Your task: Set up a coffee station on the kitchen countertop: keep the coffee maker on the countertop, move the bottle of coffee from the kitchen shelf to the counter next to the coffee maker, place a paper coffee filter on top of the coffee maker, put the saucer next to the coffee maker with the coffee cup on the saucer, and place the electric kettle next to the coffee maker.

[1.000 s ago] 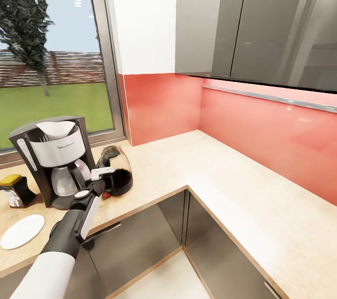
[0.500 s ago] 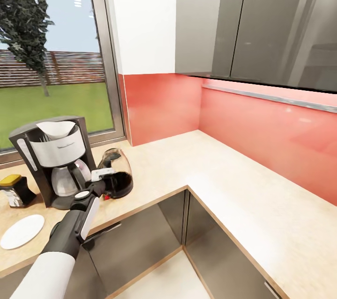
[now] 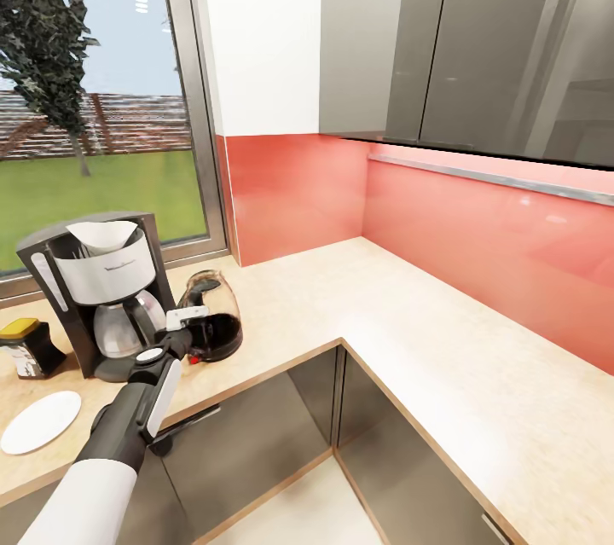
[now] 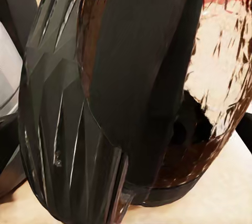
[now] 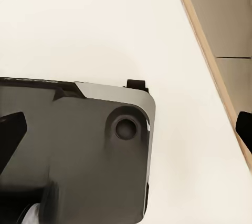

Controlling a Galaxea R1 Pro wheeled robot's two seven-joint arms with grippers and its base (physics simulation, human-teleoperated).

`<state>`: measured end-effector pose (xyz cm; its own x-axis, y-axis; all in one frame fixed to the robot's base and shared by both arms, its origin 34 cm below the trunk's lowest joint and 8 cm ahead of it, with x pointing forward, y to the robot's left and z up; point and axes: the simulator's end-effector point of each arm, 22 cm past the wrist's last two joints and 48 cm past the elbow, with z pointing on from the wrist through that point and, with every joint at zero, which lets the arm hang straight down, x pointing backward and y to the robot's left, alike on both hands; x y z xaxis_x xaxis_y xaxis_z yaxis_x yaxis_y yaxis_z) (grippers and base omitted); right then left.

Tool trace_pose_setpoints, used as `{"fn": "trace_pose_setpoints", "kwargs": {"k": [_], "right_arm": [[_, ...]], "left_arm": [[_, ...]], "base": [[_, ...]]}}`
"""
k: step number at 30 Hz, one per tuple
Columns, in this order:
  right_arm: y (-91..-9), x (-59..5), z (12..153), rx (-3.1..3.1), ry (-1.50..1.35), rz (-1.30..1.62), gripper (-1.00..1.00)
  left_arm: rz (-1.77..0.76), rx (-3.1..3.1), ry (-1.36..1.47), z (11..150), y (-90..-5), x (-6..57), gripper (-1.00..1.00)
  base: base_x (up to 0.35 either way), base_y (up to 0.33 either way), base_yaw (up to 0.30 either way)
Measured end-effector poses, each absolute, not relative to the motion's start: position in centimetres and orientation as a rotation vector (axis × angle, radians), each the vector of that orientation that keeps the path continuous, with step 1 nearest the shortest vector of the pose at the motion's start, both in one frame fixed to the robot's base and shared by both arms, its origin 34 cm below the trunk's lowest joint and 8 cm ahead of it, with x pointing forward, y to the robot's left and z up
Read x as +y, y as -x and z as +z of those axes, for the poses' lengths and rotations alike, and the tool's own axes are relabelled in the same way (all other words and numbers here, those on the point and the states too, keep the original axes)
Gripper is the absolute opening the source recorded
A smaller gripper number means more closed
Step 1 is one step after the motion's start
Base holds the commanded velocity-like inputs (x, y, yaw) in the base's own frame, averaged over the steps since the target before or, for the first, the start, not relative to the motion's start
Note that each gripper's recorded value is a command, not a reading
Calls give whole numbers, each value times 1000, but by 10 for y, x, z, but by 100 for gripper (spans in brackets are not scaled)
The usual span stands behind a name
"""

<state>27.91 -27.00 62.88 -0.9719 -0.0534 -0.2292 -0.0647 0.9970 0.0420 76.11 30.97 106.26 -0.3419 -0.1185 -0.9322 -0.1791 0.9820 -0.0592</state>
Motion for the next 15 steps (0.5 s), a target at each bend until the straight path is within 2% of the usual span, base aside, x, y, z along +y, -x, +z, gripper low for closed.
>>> {"fn": "trace_pose_setpoints", "kwargs": {"k": [7, 15], "right_arm": [[-279, -270, 629, 2910, 87, 71, 100], [-279, -271, 629, 2910, 87, 70, 100]], "left_arm": [[63, 1925, 213, 1062, -761, 310, 100], [62, 1925, 214, 1063, -761, 309, 100]], "base": [[-212, 0, 0], [-37, 0, 0]]}}
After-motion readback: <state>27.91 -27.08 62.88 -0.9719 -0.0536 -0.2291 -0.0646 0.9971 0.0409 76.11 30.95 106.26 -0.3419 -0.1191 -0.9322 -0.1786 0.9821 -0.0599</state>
